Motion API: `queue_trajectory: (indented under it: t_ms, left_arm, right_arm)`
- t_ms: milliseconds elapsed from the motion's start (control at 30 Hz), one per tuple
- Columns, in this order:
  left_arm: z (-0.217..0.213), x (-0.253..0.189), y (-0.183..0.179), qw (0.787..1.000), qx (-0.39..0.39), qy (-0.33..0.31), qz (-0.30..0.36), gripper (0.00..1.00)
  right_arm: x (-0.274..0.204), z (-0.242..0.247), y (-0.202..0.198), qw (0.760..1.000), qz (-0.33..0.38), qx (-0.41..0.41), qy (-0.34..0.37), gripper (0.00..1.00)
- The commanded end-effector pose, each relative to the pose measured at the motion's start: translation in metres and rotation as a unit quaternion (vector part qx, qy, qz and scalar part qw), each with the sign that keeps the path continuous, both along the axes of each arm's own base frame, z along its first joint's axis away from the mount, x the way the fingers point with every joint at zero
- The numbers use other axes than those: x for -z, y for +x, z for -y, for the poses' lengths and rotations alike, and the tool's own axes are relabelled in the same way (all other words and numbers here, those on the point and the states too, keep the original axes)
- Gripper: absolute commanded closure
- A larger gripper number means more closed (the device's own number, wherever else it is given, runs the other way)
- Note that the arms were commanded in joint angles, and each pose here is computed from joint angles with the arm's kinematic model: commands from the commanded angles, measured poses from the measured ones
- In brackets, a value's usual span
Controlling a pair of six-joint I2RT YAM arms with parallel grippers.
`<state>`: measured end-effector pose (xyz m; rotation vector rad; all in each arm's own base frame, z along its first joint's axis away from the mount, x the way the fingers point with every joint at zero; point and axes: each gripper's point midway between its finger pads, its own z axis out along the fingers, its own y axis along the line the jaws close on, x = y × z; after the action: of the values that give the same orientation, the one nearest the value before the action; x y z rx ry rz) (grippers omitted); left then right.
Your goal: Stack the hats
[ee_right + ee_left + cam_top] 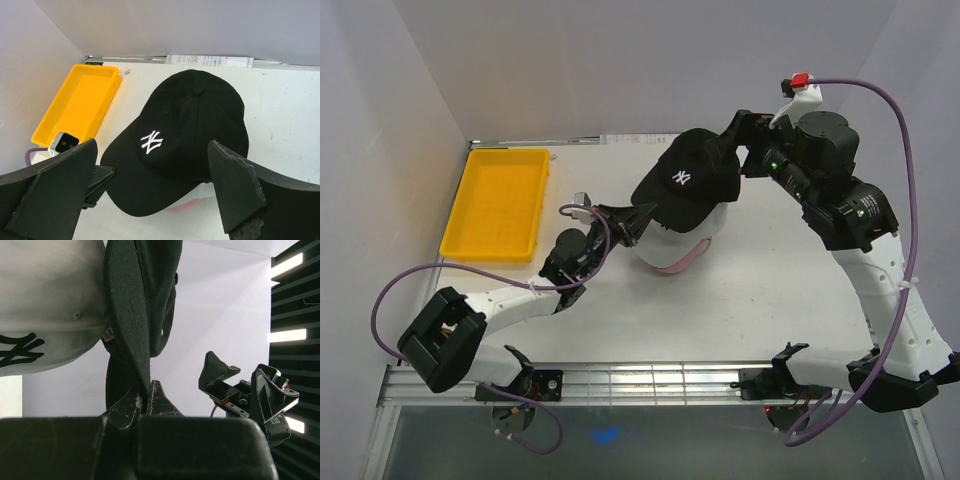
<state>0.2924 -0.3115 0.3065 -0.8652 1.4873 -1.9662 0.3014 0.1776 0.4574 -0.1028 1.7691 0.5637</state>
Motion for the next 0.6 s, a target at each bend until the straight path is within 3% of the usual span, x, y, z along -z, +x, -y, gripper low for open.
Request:
queue_trajectory:
  t_ms: [0, 300, 567]
  left_arm:
    - [-0.003, -0.026, -0.009, 0.998, 0.017, -0.039, 0.037, 1.0]
    - [0.018, -0.024, 0.0, 0.997, 0.045, -0.048, 0.044, 1.0]
    - [-0.01, -0.013, -0.002, 0.998, -0.017, -0.04, 0.04, 1.0]
  right_arm:
    - [0.0, -0.002, 0.002, 1.0, 0.008, -0.012, 0.0, 0.04]
    - [0.01, 0.001, 0.005, 1.0, -0.002, -0.014, -0.006, 0.04]
    - [0.022, 0.002, 0.011, 1.0, -0.016, -0.023, -0.011, 0.04]
